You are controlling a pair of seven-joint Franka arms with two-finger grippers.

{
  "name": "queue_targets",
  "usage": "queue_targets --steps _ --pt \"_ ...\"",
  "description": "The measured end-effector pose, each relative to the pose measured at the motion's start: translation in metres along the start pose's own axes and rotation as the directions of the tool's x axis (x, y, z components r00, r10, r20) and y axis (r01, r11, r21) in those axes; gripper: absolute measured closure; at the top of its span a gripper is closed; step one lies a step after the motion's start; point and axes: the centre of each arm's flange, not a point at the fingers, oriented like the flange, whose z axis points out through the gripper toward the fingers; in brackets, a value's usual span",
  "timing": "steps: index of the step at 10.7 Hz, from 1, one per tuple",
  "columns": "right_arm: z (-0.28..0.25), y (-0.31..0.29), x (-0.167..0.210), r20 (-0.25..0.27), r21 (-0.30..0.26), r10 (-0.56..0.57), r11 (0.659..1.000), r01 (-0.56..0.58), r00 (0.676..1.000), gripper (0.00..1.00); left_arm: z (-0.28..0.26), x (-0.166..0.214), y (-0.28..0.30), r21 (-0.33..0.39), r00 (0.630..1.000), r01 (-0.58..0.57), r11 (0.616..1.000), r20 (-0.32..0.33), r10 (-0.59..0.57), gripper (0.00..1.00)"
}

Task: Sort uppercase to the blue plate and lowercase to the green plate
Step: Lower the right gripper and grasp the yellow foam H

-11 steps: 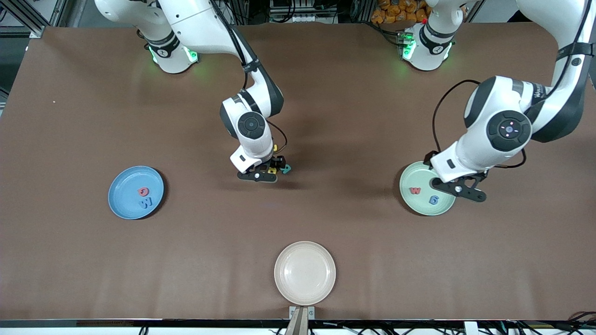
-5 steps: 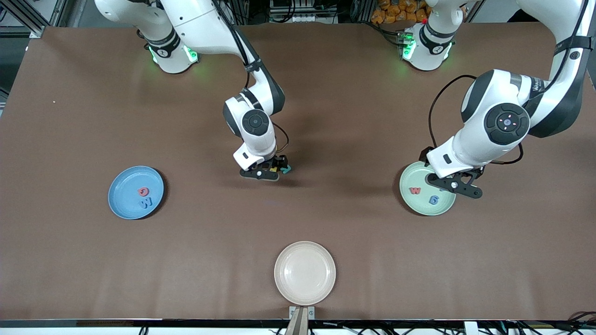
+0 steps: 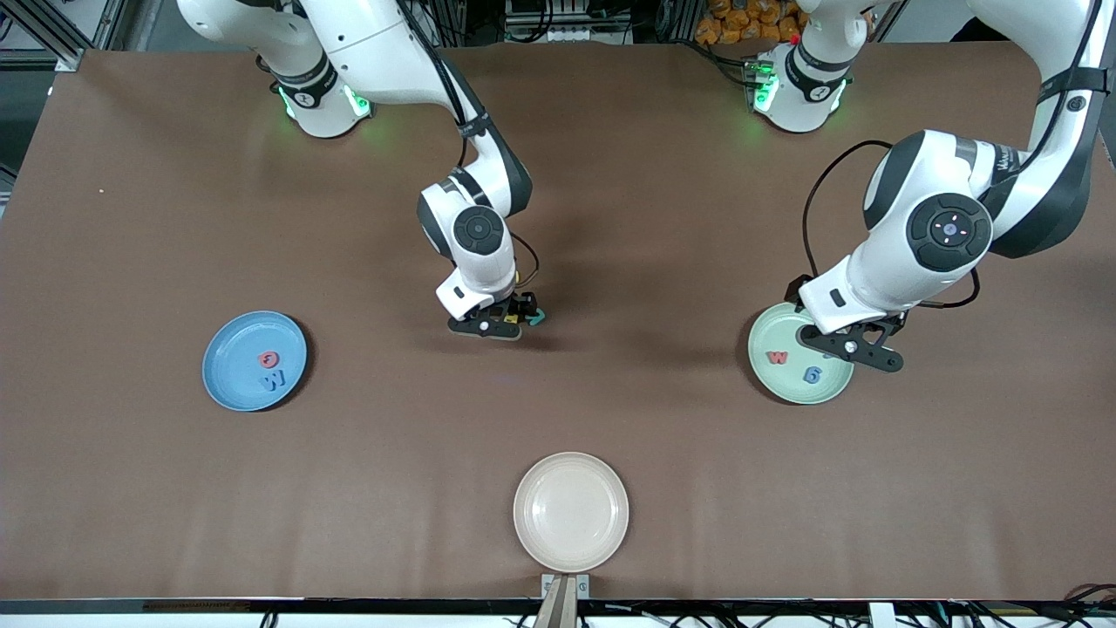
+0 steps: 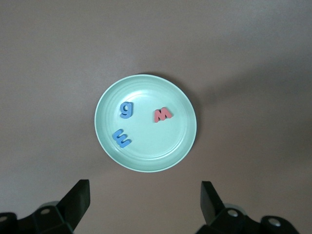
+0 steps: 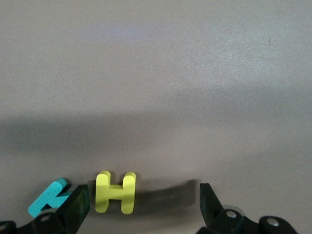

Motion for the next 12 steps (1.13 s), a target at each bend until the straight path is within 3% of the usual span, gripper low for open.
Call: queue_targets --steps 3,5,8,9,12 --pt "0.003 0.000 0.000 -0.006 0.002 0.010 1.000 -0.010 1.000 0.01 0.000 0.000 0.000 0.000 1.000 0.000 1.000 0.000 0.000 0.00" --pt "0.004 0.000 0.000 -0.006 0.002 0.011 1.000 -0.011 1.000 0.10 0.000 0.000 0.001 0.000 1.000 -0.001 1.000 0.000 0.001 0.00" --pt "-0.003 -0.005 0.001 -0.018 0.020 0.009 1.000 -0.008 1.000 0.56 -0.004 0.002 0.009 0.000 1.000 -0.013 1.000 -0.007 0.013 0.00" --pt "-0.006 -0.006 0.001 -0.020 0.023 0.009 1.000 -0.008 1.000 0.67 -0.005 0.002 0.011 0.000 1.000 -0.016 1.000 -0.008 0.016 0.00" --pt "-0.006 -0.003 0.004 -0.020 0.024 0.018 1.000 -0.017 1.000 0.67 -0.006 0.003 0.019 0.001 1.000 -0.029 1.000 -0.011 0.029 0.00"
